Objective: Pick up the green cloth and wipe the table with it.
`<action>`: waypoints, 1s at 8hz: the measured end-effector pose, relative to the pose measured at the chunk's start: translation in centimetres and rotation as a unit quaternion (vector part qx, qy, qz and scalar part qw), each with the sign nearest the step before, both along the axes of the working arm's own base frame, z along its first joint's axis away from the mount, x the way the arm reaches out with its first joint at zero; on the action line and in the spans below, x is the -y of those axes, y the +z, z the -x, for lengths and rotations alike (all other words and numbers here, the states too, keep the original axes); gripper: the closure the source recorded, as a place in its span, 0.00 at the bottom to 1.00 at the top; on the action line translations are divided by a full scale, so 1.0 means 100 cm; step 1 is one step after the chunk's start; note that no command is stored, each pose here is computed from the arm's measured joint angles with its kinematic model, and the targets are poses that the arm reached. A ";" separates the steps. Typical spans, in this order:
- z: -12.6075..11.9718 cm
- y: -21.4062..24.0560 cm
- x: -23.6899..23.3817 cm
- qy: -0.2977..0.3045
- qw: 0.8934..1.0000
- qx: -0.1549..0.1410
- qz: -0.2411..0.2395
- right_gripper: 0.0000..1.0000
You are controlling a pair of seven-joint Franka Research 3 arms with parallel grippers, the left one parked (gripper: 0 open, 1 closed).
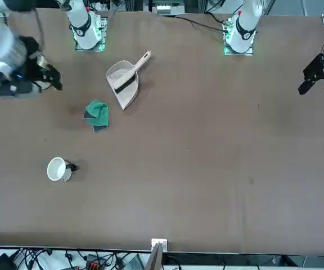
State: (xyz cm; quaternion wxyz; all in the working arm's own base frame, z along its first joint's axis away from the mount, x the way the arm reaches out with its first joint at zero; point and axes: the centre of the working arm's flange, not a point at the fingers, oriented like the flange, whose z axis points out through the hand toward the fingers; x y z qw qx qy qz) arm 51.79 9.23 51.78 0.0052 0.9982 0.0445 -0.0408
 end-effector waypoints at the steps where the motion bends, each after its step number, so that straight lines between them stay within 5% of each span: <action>1: 0.005 -0.032 -0.013 -0.012 1.000 0.004 0.001 0.00; 4: 0.034 -0.127 -0.045 -0.034 0.999 0.027 -0.001 0.01; 8: 0.073 -0.222 -0.049 -0.033 0.999 0.023 0.000 0.02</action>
